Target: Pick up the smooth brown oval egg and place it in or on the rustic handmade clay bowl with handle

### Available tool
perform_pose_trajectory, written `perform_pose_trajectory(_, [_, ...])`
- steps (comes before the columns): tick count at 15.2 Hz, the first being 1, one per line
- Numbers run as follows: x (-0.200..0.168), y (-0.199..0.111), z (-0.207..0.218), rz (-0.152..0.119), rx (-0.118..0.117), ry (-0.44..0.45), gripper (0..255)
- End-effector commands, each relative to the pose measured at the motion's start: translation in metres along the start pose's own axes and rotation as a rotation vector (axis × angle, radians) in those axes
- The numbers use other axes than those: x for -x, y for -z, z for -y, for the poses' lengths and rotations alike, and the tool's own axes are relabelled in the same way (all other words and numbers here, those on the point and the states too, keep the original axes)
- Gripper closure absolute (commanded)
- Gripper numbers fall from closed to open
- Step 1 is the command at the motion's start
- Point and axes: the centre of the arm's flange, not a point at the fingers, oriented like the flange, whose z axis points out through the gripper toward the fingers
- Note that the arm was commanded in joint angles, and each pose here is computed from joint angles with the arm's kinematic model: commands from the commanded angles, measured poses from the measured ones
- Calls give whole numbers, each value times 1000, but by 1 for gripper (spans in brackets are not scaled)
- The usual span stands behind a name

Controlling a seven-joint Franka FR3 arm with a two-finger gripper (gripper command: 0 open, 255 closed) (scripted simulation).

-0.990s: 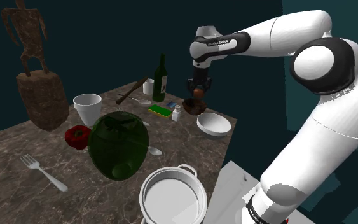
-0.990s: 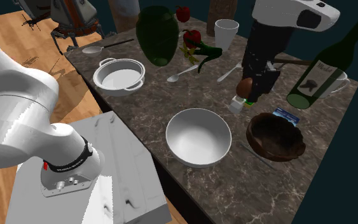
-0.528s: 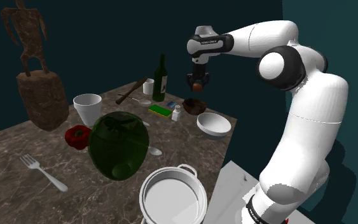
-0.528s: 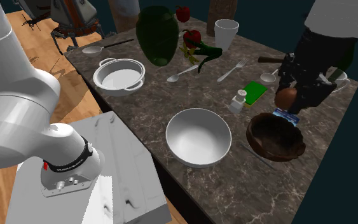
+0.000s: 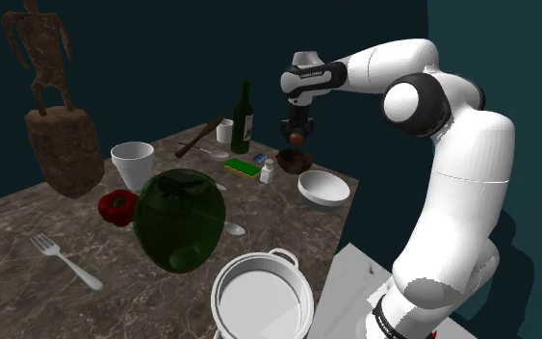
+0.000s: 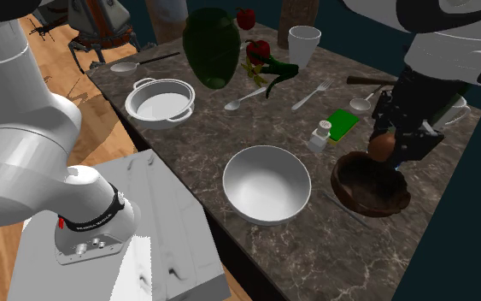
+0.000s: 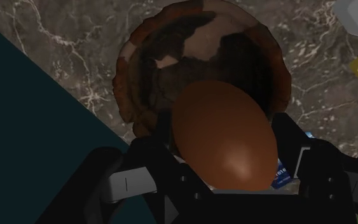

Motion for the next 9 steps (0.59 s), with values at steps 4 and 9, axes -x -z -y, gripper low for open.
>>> perform_pose_trajectory(4, [0,-26,2,-1,0,0,255])
perform_pose_trajectory(9, [0,-29,3,-1,0,0,255])
